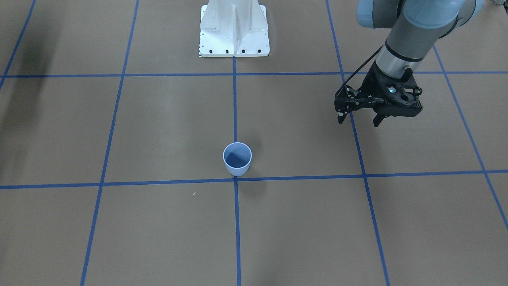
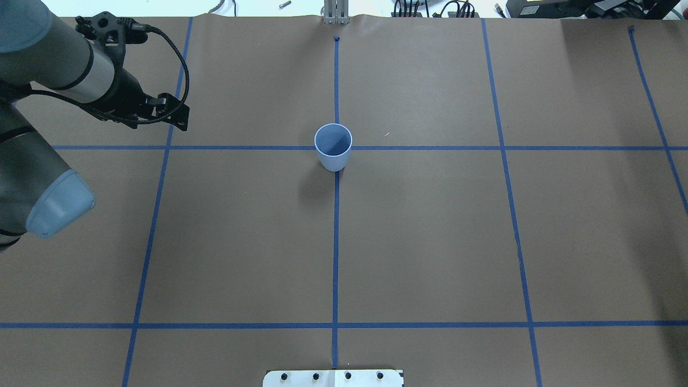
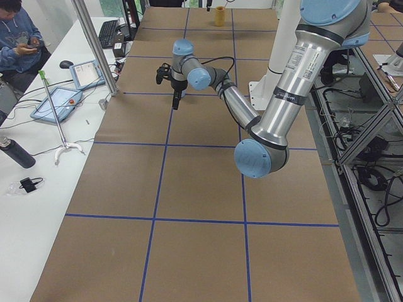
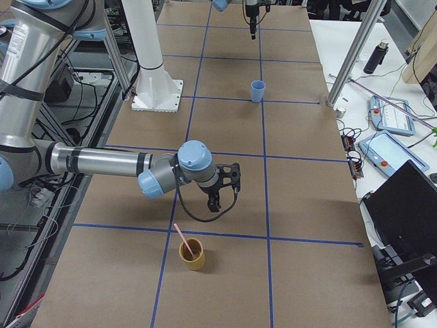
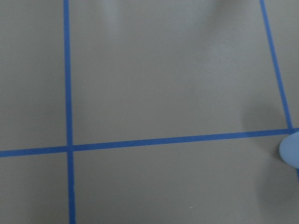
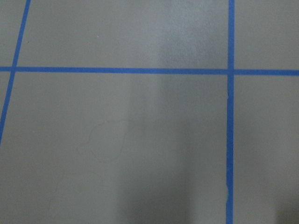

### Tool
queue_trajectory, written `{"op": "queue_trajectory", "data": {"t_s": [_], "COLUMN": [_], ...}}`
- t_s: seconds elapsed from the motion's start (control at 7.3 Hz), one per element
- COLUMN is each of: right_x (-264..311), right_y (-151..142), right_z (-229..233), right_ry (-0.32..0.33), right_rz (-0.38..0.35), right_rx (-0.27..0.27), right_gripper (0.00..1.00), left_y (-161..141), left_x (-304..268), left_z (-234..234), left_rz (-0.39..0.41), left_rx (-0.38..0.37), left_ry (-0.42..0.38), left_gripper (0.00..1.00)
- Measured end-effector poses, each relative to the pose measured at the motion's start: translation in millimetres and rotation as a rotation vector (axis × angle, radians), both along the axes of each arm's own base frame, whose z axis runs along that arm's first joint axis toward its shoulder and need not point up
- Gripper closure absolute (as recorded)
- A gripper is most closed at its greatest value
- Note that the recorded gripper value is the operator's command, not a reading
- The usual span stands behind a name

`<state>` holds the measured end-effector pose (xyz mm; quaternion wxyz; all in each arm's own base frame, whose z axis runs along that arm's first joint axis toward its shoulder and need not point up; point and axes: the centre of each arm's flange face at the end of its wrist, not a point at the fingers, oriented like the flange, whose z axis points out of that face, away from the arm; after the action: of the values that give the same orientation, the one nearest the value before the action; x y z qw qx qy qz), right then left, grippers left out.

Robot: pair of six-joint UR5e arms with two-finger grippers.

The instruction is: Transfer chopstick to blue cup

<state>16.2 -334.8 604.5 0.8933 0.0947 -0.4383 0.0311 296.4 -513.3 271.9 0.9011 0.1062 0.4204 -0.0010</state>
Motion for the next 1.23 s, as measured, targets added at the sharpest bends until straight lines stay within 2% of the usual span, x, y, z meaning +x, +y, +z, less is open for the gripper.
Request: {"op": "queue_trajectory", "data": {"t_s": [0.14, 0.41, 0.69, 0.82, 0.96, 1.1, 1.23], "right_x": [6, 15, 24, 31, 37, 39, 40], "right_y": [20, 44, 52, 54, 57, 60, 64], "right_z": [10, 31, 43, 47, 50, 51, 53], "right_ry": [0.017, 0.084, 0.144, 0.174, 0.190, 0.198, 0.201], "right_rz": [0.007, 0.000, -0.018, -0.040, -0.057, -0.065, -0.070], "right_rx": [-0.024, -0.035, -0.035, -0.031, -0.031, -0.035, -0.042], "right_gripper": [0.04, 0.06, 0.08, 0.11, 0.24, 0.43, 0.56], "left_y": [-2, -4, -5, -5, -5, -4, -4], "left_x": [0, 1, 2, 2, 3, 4, 4], "left_z": [3, 7, 8, 9, 9, 9, 9], "left_rz": [0.000, -0.002, -0.003, -0.004, -0.004, -0.005, -0.006], "left_rx": [-0.003, -0.009, -0.012, -0.014, -0.017, -0.020, -0.021], "left_ry": [-0.004, -0.009, -0.011, -0.012, -0.012, -0.011, -0.010], "left_gripper": [0.02, 0.02, 0.02, 0.02, 0.02, 0.02, 0.02]}}
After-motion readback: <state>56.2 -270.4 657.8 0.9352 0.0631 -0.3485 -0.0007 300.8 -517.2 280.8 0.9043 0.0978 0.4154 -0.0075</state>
